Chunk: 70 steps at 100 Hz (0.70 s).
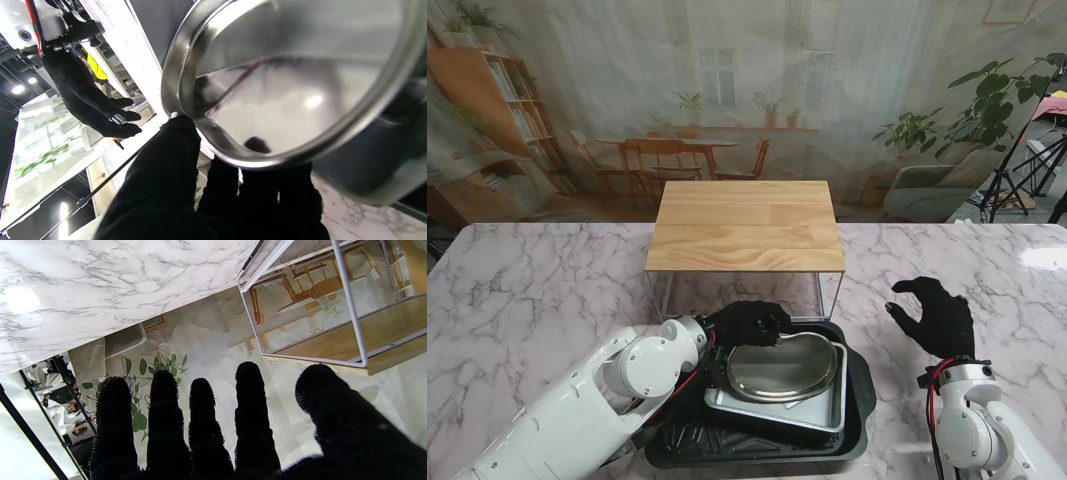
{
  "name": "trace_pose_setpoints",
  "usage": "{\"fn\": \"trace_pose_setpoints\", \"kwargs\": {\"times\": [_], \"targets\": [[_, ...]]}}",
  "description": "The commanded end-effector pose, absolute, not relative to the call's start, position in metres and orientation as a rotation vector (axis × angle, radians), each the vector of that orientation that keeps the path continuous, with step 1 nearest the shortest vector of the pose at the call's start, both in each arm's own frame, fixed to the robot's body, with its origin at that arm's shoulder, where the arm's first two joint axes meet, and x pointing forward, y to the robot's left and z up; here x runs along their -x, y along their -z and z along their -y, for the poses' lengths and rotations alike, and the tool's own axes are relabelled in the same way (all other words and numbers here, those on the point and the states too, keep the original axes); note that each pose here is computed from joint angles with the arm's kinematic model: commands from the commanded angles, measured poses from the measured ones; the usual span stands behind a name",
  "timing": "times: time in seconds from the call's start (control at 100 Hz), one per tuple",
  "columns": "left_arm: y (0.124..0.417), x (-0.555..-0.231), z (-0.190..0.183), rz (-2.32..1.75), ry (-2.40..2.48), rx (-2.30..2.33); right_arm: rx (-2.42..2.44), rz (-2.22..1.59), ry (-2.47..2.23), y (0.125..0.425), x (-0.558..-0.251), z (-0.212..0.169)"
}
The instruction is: Stack the baking trays onto the shelf
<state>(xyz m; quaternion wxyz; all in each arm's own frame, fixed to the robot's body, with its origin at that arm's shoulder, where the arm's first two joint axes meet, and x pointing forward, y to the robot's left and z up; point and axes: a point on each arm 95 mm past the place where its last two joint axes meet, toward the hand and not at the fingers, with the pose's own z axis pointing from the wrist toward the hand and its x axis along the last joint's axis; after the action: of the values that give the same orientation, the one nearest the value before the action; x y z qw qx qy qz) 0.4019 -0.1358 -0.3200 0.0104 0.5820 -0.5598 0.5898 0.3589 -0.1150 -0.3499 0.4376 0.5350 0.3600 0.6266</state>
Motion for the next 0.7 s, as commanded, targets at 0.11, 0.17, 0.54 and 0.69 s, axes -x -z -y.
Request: {"fn": "trace_pose_setpoints", "kwargs": {"times": [0.11,0.17,0.54,0.69], "targets": [[0.32,-0.393,0.122,1.761,-1.833,-1.815,-1.334,-0.901,-1.553,0.352,-0.358,0.114],[0.317,-0.392,0.119,1.746,-1.841,-1.818,-1.335,-0.905,-1.552,0.352,-0.358,0.114],[0.296,-0.38,0.096,1.698,-1.906,-1.79,-1.341,-0.922,-1.555,0.352,-0.359,0.112],[0.289,-0.374,0.073,1.712,-1.948,-1.781,-1.336,-0.958,-1.556,0.35,-0.357,0.111]]}}
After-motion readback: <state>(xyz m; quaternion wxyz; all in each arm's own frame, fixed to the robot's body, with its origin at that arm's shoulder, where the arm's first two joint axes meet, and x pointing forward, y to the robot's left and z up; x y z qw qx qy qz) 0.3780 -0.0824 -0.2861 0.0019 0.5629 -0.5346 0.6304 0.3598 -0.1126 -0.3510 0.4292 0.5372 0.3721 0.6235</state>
